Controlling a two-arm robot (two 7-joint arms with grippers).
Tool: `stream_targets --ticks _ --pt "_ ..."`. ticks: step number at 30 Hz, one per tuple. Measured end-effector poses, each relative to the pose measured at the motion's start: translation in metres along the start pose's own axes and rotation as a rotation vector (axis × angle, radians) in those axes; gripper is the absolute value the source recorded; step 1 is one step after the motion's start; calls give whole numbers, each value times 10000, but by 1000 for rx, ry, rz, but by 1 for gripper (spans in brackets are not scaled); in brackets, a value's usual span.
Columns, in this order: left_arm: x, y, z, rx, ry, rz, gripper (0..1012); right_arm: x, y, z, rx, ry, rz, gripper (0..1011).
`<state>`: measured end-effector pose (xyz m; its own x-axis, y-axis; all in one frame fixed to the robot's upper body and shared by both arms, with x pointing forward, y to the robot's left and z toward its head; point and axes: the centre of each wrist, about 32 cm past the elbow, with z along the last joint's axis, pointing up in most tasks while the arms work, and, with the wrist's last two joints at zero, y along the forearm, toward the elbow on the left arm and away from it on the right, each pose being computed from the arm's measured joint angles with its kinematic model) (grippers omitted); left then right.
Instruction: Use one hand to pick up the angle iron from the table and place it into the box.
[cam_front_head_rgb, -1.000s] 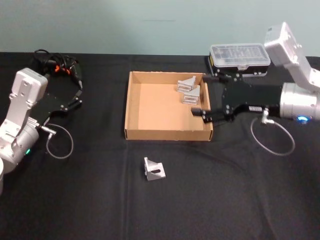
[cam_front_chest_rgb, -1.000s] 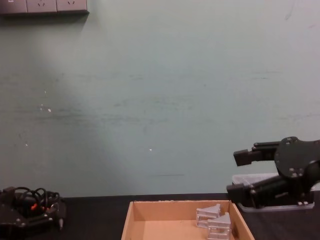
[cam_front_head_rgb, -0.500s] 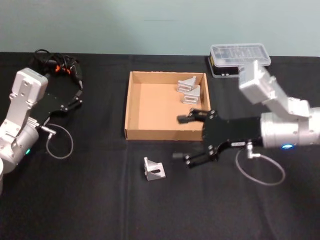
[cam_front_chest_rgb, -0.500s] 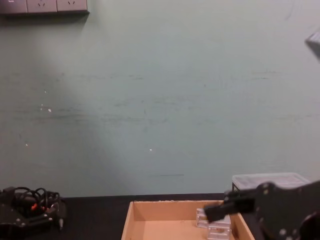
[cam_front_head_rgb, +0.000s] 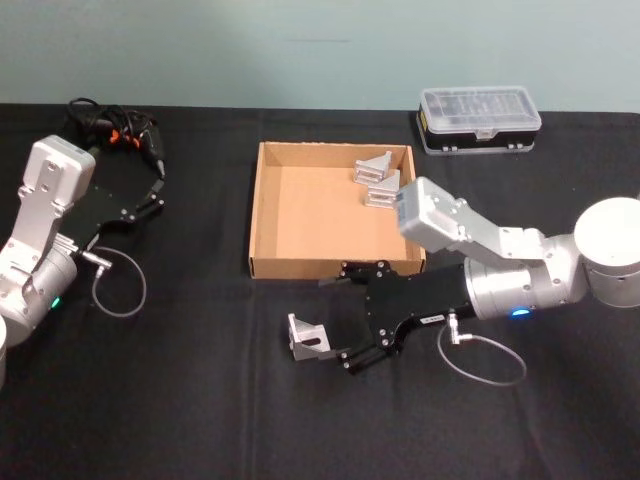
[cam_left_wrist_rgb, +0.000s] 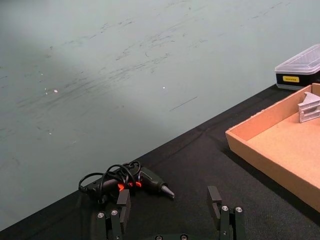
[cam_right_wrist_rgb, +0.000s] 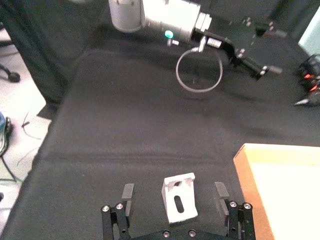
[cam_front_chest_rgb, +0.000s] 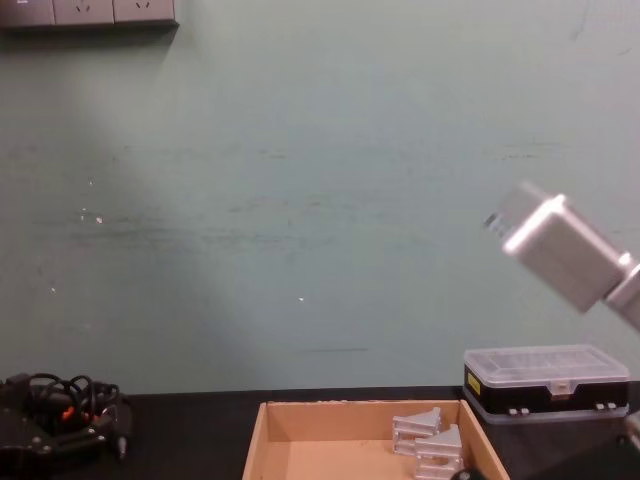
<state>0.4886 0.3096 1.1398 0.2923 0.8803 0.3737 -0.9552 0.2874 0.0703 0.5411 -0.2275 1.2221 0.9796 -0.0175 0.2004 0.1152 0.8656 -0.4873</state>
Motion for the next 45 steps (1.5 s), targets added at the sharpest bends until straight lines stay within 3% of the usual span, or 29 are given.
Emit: stream_targets --ticks 21,45 --pt "0 0 0 0 0 0 1000 161 339 -116 -28 30 53 1002" --pt "0 0 0 0 0 0 1000 306 579 -213 -25 60 88 1002"
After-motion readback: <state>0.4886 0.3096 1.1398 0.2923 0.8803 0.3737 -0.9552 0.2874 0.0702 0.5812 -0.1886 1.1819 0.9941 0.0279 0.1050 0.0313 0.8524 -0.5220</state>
